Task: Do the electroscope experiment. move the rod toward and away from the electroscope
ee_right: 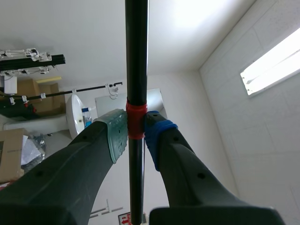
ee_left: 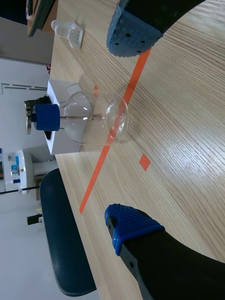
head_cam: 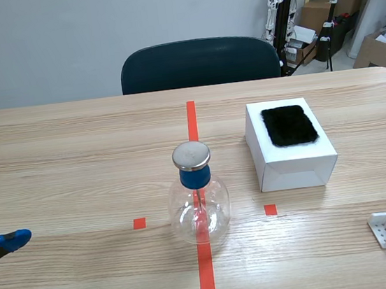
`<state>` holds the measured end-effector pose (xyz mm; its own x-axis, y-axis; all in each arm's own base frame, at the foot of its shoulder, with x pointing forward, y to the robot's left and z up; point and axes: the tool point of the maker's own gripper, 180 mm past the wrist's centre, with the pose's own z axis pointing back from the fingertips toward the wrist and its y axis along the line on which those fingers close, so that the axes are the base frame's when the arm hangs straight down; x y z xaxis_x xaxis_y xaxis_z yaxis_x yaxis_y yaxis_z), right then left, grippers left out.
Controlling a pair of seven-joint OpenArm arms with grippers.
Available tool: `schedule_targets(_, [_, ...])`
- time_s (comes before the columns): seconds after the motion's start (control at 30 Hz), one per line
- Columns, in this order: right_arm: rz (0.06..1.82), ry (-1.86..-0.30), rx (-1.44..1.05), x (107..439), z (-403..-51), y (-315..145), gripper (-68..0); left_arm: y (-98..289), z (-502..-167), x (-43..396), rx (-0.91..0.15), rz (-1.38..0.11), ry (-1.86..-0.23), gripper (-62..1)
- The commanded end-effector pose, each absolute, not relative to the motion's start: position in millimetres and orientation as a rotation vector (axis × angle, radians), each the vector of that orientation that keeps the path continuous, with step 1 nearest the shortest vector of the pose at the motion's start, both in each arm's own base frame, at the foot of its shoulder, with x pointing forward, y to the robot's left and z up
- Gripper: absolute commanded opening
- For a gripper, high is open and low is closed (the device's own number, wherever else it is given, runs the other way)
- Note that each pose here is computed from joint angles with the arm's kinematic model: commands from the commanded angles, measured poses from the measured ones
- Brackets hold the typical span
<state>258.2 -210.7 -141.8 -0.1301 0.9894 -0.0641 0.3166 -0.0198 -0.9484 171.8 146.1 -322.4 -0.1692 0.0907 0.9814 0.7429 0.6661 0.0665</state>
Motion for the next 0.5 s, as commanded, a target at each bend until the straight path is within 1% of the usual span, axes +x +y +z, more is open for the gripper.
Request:
schedule_targets(0.0, [1.191,-1.58,-1.422,262.4,-131.4,-200.5,-67.6,149.2,-314.4,174.4,-0.685,-0.671,-1.697,1.4])
schedule_targets(0.2, [1.33,-1.575,-1.459,275.9,-133.0,-177.8,-67.6,149.2,-314.4,174.4,-0.685,-0.671,-1.697,1.4])
schedule_targets(0.47, [1.507,-1.529,-1.444,277.3,-164.5,-153.9,-67.6,149.2,-314.4,174.4,-0.685,-0.671,-1.697,1.4])
